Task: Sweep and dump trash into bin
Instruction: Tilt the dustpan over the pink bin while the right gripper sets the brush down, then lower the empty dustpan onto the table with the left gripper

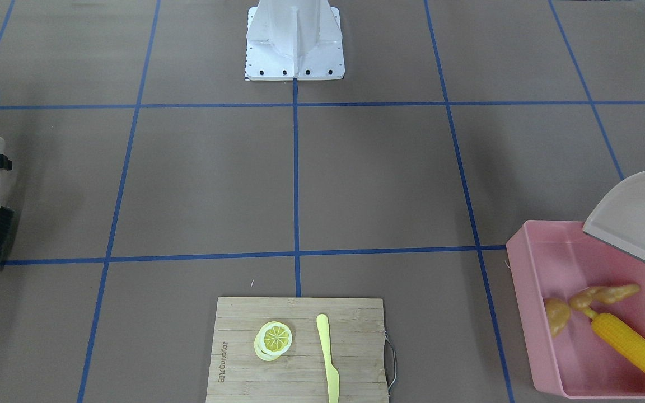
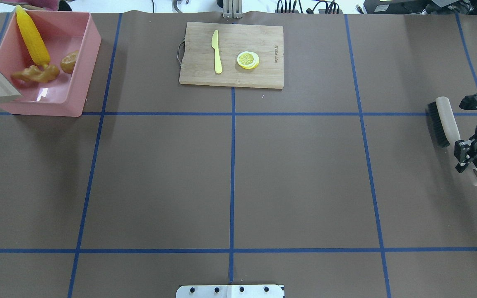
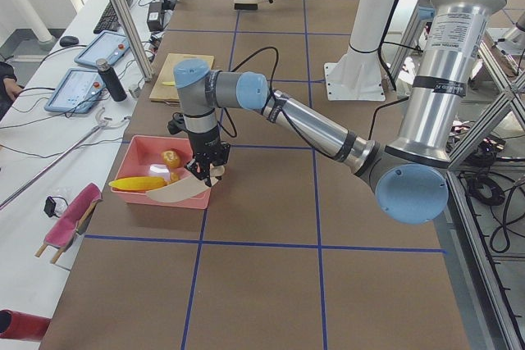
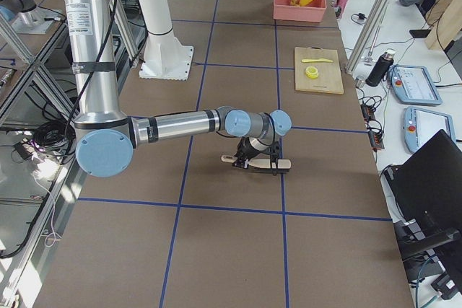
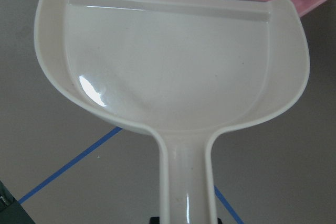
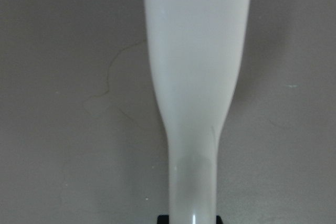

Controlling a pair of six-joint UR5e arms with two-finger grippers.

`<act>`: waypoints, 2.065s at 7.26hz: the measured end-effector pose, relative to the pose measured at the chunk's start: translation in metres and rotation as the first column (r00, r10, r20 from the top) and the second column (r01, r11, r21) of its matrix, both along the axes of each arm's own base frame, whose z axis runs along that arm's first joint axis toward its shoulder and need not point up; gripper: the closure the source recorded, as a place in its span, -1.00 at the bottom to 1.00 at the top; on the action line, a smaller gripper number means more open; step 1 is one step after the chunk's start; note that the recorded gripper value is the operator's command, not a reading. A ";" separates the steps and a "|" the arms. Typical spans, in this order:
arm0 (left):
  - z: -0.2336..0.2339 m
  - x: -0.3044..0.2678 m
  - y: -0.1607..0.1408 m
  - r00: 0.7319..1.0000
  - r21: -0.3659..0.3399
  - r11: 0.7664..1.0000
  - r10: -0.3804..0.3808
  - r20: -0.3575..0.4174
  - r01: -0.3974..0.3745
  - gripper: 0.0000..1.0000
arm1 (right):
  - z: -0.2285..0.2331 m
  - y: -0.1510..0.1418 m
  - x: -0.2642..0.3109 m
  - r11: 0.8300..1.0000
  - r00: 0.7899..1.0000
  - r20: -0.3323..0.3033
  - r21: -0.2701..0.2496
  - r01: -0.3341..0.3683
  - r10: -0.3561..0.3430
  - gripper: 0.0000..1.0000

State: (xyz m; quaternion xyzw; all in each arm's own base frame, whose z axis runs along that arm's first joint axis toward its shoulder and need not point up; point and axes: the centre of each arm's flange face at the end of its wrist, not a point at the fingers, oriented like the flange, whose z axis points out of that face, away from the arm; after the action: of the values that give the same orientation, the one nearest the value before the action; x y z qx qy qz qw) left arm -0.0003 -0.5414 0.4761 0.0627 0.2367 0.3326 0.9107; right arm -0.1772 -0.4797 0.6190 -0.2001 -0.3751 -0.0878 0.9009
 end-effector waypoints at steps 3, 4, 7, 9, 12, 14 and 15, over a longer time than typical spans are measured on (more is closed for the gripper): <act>-0.013 -0.013 0.008 1.000 0.038 0.999 0.009 -0.006 -0.009 1.00 | -0.002 -0.001 0.000 1.000 1.000 0.003 0.007 0.002 -0.002 -1.00; -0.020 -0.030 0.011 0.999 0.052 0.999 -0.013 -0.034 0.015 1.00 | -0.004 -0.002 0.002 1.000 1.000 0.006 0.015 -0.002 0.002 -1.00; -0.047 -0.062 0.014 0.960 0.055 0.993 -0.089 -0.266 0.107 1.00 | -0.014 -0.029 0.066 0.991 0.993 -0.014 0.068 -0.115 0.116 -1.00; -0.075 -0.042 0.002 0.891 0.088 0.992 -0.037 -0.452 0.086 1.00 | -0.011 -0.041 0.138 0.968 0.970 -0.076 0.117 -0.220 0.230 -1.00; -0.139 0.071 -0.015 0.791 0.277 0.955 0.251 -0.559 -0.107 1.00 | 0.016 0.007 0.241 0.939 0.948 -0.101 0.204 -0.277 0.302 -1.00; -0.165 0.182 0.001 0.729 0.482 0.837 0.496 -0.472 -0.258 1.00 | 0.039 0.060 0.255 0.915 0.939 -0.115 0.289 -0.282 0.325 -1.00; -0.170 0.230 0.014 0.702 0.567 0.766 0.582 -0.411 -0.302 1.00 | 0.046 0.069 0.256 0.904 0.927 -0.120 0.298 -0.308 0.356 -1.00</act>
State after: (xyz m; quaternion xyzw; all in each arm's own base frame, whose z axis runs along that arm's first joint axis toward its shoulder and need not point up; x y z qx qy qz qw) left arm 0.2293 -0.5271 0.3062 0.3106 0.4178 0.5595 0.6450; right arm 0.0791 -0.4103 0.6649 -0.0136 -0.3092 0.0339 0.9503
